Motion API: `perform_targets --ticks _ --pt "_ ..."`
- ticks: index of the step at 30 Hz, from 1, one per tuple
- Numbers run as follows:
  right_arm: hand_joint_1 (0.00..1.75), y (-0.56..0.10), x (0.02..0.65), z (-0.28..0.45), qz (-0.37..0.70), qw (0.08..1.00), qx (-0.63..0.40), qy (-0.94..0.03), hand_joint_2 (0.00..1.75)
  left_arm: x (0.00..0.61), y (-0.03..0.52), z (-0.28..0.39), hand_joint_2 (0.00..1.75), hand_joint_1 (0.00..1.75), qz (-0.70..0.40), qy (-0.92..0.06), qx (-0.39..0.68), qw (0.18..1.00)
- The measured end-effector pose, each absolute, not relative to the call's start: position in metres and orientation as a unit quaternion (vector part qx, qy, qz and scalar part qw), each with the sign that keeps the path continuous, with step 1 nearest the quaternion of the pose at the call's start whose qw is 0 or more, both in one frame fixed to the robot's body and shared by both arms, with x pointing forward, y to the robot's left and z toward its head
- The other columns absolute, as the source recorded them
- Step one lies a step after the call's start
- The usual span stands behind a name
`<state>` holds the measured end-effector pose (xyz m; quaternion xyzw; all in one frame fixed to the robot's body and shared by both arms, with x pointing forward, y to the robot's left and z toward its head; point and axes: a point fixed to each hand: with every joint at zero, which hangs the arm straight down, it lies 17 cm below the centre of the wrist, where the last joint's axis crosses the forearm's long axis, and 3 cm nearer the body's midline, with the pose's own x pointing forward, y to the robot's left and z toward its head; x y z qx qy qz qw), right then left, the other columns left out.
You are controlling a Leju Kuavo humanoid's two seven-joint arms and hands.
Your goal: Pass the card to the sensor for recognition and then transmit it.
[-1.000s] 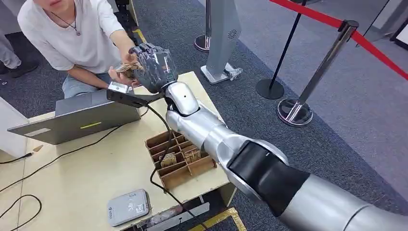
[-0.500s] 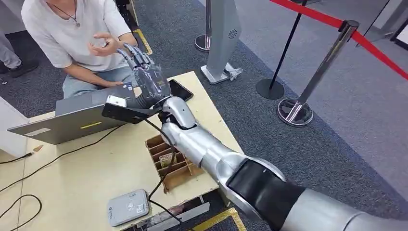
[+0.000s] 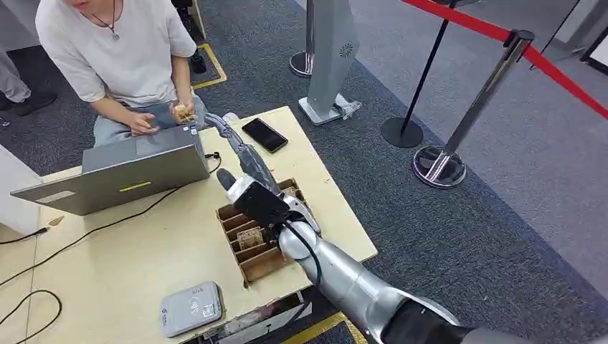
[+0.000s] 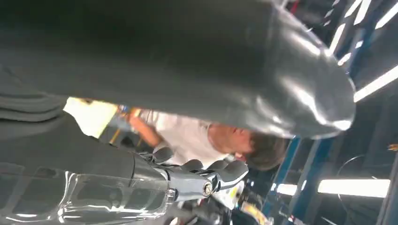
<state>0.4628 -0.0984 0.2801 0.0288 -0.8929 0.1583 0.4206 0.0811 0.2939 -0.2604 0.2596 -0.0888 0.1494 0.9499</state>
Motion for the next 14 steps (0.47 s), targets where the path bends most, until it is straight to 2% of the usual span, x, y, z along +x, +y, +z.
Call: perform_targets --ticks 14 --pt "0.00 -0.108 0.377 0.242 0.131 0.429 0.077 -0.890 0.00 0.087 0.291 -0.256 0.00 0.00 0.114 -0.111 0.275 0.948"
